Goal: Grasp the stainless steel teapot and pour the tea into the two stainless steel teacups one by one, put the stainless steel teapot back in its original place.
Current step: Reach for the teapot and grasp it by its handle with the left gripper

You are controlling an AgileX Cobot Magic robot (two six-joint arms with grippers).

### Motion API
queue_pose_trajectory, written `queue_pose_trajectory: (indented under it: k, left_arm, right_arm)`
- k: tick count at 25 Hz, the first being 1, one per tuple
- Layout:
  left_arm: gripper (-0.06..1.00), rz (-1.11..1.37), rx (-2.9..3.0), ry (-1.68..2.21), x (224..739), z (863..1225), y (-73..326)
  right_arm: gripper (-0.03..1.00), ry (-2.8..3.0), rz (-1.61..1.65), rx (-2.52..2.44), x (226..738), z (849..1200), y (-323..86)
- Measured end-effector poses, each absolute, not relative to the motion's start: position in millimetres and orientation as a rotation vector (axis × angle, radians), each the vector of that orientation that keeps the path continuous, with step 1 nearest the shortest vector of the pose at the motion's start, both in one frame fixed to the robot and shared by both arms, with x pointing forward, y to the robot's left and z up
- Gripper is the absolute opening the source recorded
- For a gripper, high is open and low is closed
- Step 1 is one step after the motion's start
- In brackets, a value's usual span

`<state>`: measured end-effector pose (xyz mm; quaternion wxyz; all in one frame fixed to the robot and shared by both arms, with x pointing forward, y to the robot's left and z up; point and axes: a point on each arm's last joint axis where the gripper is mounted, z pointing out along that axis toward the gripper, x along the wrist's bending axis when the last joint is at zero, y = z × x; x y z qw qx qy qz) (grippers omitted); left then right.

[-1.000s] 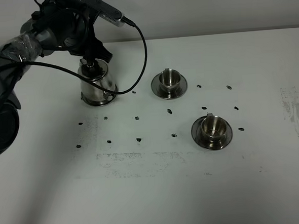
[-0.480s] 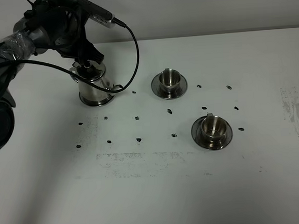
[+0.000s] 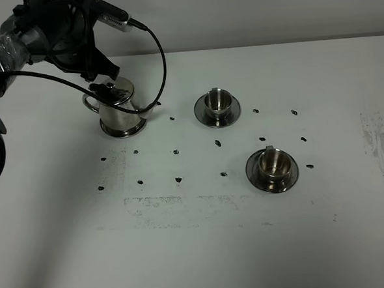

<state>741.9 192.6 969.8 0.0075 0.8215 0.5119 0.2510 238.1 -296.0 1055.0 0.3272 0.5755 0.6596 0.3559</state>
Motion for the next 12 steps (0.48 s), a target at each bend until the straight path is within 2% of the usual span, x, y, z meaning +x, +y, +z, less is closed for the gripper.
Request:
queue_pose_trajectory:
  k: [12]
  left_arm:
    - [0.48, 0.778, 2.507, 1.699, 744.6, 971.8, 211.7]
  right_arm:
    - [0.59, 1.727, 0.932, 1.507, 238.1, 1055.0, -296.0]
